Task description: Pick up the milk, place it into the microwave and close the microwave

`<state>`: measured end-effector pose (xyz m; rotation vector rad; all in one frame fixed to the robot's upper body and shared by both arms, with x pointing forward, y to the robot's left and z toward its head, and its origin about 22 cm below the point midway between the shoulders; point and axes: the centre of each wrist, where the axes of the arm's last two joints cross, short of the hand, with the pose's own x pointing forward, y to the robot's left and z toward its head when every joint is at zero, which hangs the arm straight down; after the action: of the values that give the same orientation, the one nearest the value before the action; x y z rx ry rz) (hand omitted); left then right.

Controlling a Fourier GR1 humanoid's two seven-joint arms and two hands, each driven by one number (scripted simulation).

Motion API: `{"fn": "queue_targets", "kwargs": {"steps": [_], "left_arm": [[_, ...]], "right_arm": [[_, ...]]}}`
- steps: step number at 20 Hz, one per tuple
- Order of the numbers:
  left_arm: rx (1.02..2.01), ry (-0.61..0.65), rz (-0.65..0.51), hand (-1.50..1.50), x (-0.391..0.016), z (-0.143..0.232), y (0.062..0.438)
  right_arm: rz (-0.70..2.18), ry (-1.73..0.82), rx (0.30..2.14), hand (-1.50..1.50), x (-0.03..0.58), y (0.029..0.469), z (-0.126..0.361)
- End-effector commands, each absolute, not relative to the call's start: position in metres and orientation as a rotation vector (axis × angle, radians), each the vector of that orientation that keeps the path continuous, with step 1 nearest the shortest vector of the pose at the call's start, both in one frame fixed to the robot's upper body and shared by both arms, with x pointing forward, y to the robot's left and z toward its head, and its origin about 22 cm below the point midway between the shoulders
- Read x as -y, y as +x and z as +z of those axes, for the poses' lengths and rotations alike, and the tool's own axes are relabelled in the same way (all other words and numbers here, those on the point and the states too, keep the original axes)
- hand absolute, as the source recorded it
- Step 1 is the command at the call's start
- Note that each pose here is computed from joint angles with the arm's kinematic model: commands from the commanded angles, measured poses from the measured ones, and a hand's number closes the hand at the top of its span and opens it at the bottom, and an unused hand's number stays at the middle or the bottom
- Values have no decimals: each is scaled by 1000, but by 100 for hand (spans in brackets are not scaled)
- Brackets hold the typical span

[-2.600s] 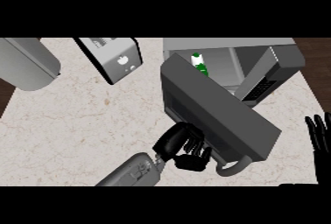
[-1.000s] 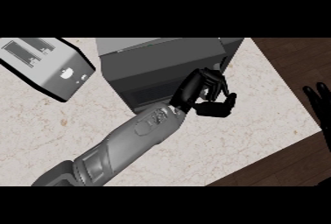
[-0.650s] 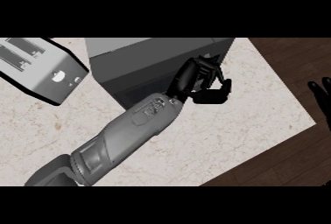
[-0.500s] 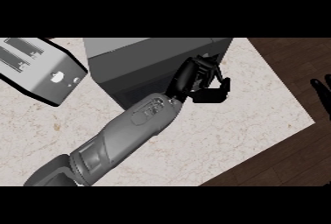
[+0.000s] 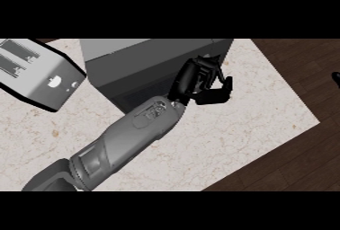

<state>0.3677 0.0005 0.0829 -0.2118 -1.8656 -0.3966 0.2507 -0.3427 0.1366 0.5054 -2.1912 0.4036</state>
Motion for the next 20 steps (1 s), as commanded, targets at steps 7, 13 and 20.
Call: {"fn": "queue_targets", "kwargs": {"steps": [7, 13, 20], "left_arm": [[1898, -215, -404, 150, 19, 100, 370], [1922, -203, -384, 150, 20, 98, 367], [1906, -194, -363, 150, 19, 98, 367]], "right_arm": [[447, 474, 2191, -150, 354, 255, 156], [441, 494, 2191, -150, 357, 258, 162], [442, 513, 2202, -150, 360, 261, 171]]}}
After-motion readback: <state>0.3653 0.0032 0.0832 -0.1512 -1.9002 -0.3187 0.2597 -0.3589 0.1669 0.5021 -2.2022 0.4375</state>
